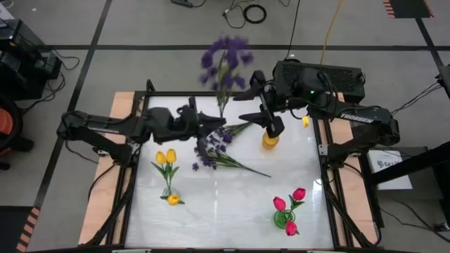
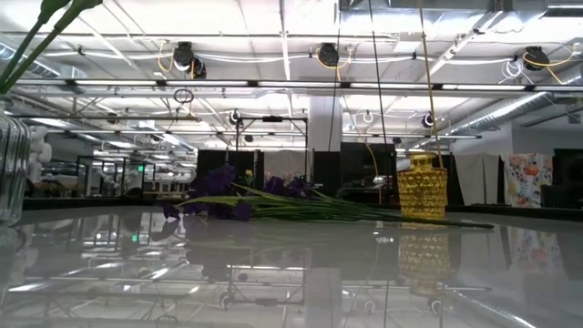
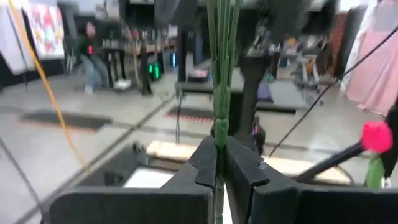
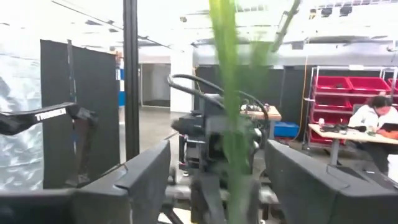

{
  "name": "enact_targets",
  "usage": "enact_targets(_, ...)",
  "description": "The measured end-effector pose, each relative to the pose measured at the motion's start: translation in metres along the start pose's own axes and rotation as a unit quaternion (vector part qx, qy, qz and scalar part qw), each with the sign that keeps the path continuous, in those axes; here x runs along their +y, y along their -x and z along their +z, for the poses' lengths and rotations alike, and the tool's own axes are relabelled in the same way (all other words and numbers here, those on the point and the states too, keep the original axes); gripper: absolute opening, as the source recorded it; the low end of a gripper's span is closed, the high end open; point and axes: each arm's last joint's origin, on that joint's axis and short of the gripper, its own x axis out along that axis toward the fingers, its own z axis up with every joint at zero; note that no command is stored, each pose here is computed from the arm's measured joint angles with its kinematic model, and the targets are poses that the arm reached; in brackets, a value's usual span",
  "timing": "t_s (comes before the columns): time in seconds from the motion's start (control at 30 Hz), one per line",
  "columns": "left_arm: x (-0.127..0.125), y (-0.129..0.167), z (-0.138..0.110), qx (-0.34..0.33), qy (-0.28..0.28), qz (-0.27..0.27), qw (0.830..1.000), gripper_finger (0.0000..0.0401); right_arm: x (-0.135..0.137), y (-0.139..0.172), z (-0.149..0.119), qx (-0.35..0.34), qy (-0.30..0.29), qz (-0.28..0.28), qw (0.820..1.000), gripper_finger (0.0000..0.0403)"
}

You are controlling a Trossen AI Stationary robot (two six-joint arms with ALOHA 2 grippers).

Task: Sort flowers into vase by color
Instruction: Put the top left purple flowers into the yellow vase

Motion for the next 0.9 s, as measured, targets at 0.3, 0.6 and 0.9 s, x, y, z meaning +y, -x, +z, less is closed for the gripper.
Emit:
enact_targets(0.3, 0.016, -0.008, -0.008, 0.031, 0.018, -0.021, 0.999, 0.0015, -0.011, 0.004, -0.002, 0.010, -0.005, -0.019, 1.000, 0.0282)
enact_targets(0.6, 0.022, -0.013, -0.016, 0.058, 0.013, -0.010, 0.998, 0.0015, -0.017, -0.002, -0.010, 0.012, 0.000, -0.049, 0.999, 0.0283)
enact_targets(0.9, 0.024, -0.012, -0.022, 0.086, 0.008, -0.008, 0.996, 0.0015, -0.017, -0.003, -0.009, 0.006, 0.015, -0.047, 0.999, 0.0262)
